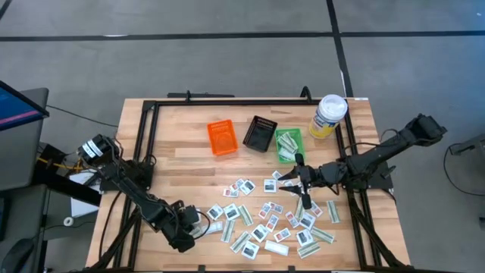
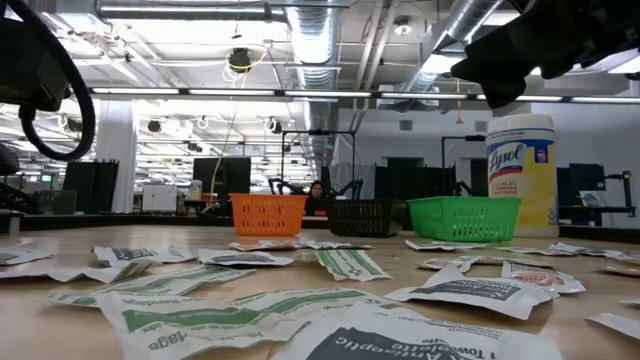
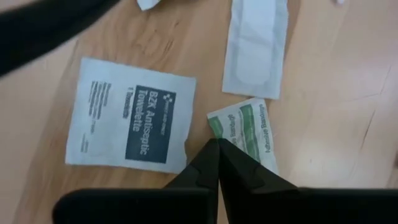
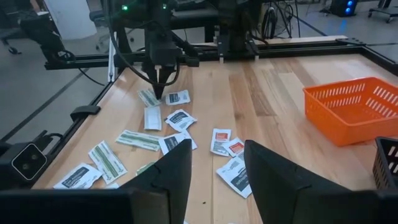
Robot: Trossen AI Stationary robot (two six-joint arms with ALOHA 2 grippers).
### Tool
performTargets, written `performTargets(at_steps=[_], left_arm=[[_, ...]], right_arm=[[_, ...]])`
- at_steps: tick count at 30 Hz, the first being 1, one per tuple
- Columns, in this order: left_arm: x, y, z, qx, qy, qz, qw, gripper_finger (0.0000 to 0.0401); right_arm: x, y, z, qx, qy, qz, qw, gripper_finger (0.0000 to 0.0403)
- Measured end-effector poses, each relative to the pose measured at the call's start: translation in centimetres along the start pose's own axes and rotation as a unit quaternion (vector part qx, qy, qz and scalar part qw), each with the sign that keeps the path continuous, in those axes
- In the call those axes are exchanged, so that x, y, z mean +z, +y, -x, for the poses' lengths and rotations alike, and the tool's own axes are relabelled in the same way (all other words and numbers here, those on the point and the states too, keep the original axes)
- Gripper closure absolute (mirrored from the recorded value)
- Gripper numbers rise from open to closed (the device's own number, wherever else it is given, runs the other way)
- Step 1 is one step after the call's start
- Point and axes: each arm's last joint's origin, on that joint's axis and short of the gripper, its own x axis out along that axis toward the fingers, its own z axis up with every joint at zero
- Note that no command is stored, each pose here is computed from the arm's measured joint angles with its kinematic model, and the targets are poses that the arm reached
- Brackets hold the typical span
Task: Pick & Place First Aid Supplies
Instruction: Put the green bandage pack into the green basket
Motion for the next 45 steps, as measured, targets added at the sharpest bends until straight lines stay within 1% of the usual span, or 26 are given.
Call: performTargets(at_steps=[3, 5, 9, 15, 17, 20, 22, 24, 25, 27, 31, 36, 38, 41, 43, 45], left_arm=[[0.5, 0.1, 0.7, 0.003, -0.041, -0.001, 0.999, 0.0396], [0.8, -0.2, 1.2, -0.009, -0.057, -0.01, 0.998, 0.0397], [1.1, -0.1, 1.3, -0.009, -0.059, -0.023, 0.998, 0.0397], [1.3, 0.0, 1.2, -0.008, -0.061, -0.023, 0.998, 0.0397], [1.4, 0.0, 1.1, -0.006, -0.063, -0.032, 0.998, 0.0397], [1.6, 0.1, 1.1, -0.004, -0.067, -0.039, 0.997, 0.0397], [1.8, 0.2, 1.0, -0.005, -0.064, -0.034, 0.997, 0.0397], [2.1, 0.3, 1.0, -0.01, -0.056, -0.013, 0.998, 0.0392], [2.2, 0.4, 0.9, -0.014, -0.051, 0.0, 0.999, 0.0386], [2.3, 0.4, 0.9, -0.02, -0.041, 0.002, 0.999, 0.0372], [2.3, 0.4, 0.6, -0.014, -0.042, -0.045, 0.998, 0.0331], [2.0, 0.6, -0.6, 0.026, -0.053, -0.134, 0.989, 0.0285], [1.9, 0.7, -1.0, 0.037, -0.051, -0.153, 0.986, 0.0277], [1.7, 0.7, -1.5, 0.041, -0.041, -0.168, 0.984, 0.0284], [1.6, 0.7, -1.6, 0.04, -0.035, -0.17, 0.984, 0.0303], [1.5, 0.6, -1.6, 0.039, -0.036, -0.171, 0.984, 0.0333]], right_arm=[[0.0, 0.0, 0.0, 0.0, -0.001, 0.0, 1.0, 0.0264], [0.1, -0.1, 0.0, -0.002, -0.005, -0.004, 1.0, 0.0264], [0.3, -0.4, -0.1, -0.009, -0.013, -0.016, 1.0, 0.0264], [0.2, -0.6, -0.6, -0.017, -0.014, -0.022, 1.0, 0.0266], [0.1, -0.6, -1.1, -0.018, -0.019, -0.043, 0.999, 0.0266], [-0.3, -0.9, -2.1, -0.017, -0.026, -0.047, 0.998, 0.0266], [-0.5, -1.1, -2.9, -0.01, -0.022, -0.048, 0.999, 0.0266], [-0.5, -1.1, -3.8, -0.002, -0.014, -0.048, 0.999, 0.0266], [-0.3, -1.1, -4.2, 0.003, -0.012, -0.048, 0.999, 0.0266], [0.0, -1.1, -4.9, 0.012, -0.006, -0.048, 0.999, 0.0265], [0.4, -0.8, -5.7, 0.034, 0.01, -0.046, 0.998, 0.0265], [0.2, -0.7, -6.0, 0.031, 0.03, -0.042, 0.998, 0.0269], [0.1, -0.7, -6.0, 0.031, 0.032, -0.042, 0.998, 0.027], [0.0, -0.8, -6.0, 0.03, 0.036, -0.041, 0.998, 0.027], [0.0, -0.8, -6.0, 0.03, 0.039, -0.041, 0.998, 0.0269], [-0.1, -0.8, -6.0, 0.029, 0.042, -0.04, 0.998, 0.0269]])
